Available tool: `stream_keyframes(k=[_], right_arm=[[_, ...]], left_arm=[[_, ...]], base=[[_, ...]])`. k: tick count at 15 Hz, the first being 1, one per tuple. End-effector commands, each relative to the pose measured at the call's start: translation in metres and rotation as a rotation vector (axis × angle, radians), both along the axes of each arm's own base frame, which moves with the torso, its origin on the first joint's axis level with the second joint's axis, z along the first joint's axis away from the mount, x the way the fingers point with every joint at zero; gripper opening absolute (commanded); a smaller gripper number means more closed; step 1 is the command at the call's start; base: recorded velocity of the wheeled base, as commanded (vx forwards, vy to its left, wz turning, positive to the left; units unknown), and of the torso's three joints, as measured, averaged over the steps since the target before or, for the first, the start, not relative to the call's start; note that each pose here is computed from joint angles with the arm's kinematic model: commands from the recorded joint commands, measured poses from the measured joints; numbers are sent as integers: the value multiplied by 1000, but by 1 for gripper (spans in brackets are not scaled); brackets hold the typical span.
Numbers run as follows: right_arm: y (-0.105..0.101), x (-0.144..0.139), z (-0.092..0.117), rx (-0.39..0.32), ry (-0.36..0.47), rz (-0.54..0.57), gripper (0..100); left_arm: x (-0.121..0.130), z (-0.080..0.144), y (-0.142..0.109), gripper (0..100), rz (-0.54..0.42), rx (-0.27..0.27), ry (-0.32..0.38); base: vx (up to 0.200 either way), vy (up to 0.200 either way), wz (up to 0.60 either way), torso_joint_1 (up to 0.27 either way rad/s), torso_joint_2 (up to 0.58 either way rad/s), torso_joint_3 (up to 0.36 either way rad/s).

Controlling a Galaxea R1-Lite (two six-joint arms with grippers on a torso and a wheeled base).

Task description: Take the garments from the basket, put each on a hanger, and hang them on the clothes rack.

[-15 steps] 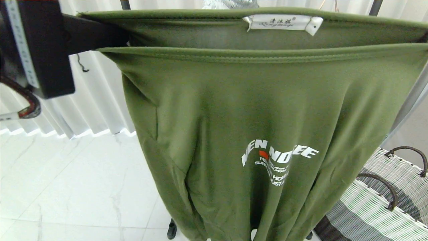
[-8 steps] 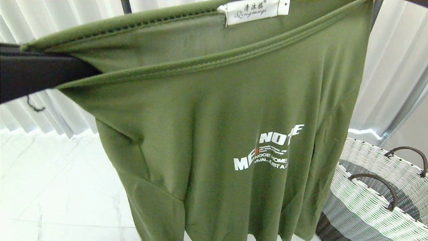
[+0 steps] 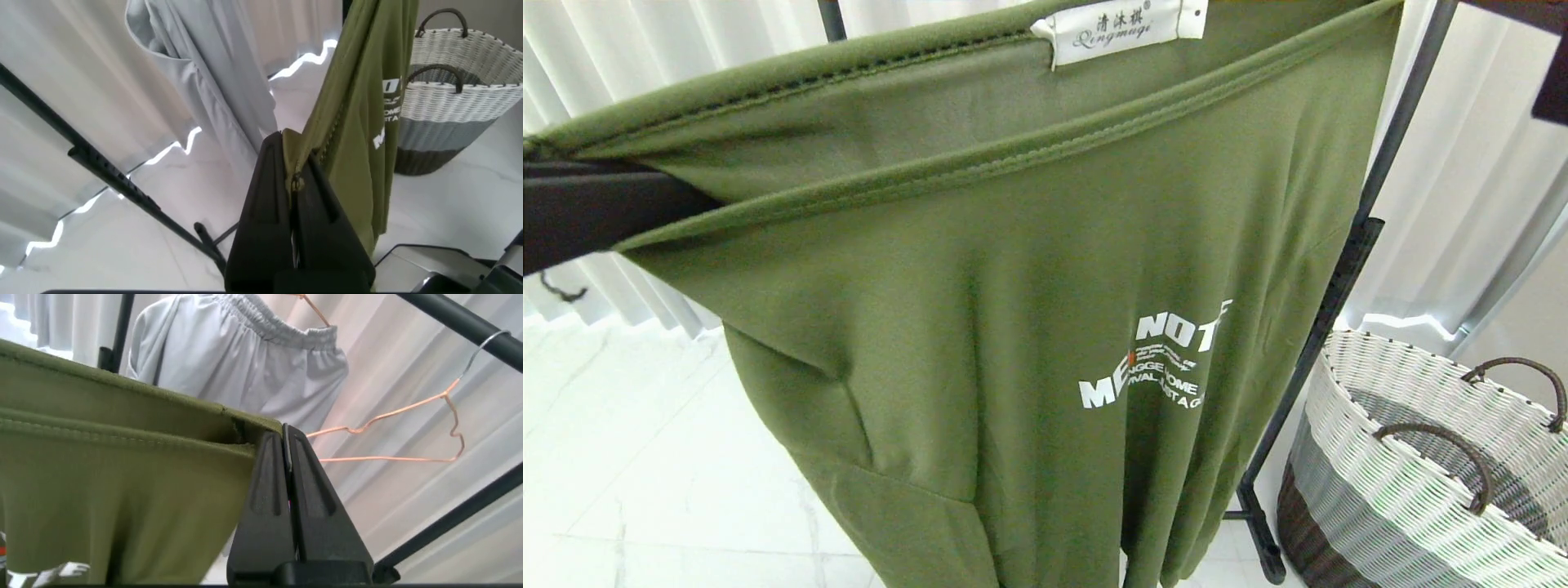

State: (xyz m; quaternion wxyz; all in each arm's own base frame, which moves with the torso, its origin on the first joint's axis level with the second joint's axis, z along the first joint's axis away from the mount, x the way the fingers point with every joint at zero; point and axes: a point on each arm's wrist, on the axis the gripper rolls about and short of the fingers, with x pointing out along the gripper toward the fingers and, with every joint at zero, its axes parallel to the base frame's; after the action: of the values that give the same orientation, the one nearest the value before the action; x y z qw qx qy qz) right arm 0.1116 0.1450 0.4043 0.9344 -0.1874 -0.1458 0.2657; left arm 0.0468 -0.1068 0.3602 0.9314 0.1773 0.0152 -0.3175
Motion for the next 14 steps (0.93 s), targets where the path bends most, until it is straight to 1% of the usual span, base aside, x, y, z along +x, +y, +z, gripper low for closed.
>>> stream_keyframes(k=[1,2,3,4,5,6,7,8,11,13,14], right_arm=[[-8,-3,9,27,-13,-28,0],[-13,-4,14,26,-11,-45,0],[-13,-4,14,26,-11,-45,0],[-26,-11,15,-14,24,-58,0],[-32,-16,10,-39,52,-59,0],[-37,-19,-2,-63,97,-53,0],[-37,-19,-3,-67,101,-53,0],[-38,-22,-16,-95,125,-44,0],[-32,-22,-17,-104,129,-20,0],[-28,-19,-19,-114,136,-19,0],[-28,-19,-20,-117,140,-17,0]], left_arm=[[2,5,-2,0,12,-12,-5],[7,13,-6,0,48,-28,-13],[7,13,-6,0,48,-28,-13],[26,22,-13,0,166,-42,-15],[31,21,-14,0,191,-39,-10],[32,17,-16,0,193,-29,-4],[32,16,-16,0,193,-28,-4],[33,8,-18,0,191,1,9],[35,9,-22,0,190,2,8],[37,12,-26,0,188,-17,-7],[37,12,-26,0,188,-18,-8]], base=[[0,0,0,0,0,0],[0,0,0,0,0,0],[0,0,0,0,0,0],[0,0,0,0,0,0],[0,0,0,0,0,0],[0,0,0,0,0,0],[0,0,0,0,0,0],[0,0,0,0,0,0],[0,0,0,0,0,0],[0,0,0,0,0,0],[0,0,0,0,0,0]])
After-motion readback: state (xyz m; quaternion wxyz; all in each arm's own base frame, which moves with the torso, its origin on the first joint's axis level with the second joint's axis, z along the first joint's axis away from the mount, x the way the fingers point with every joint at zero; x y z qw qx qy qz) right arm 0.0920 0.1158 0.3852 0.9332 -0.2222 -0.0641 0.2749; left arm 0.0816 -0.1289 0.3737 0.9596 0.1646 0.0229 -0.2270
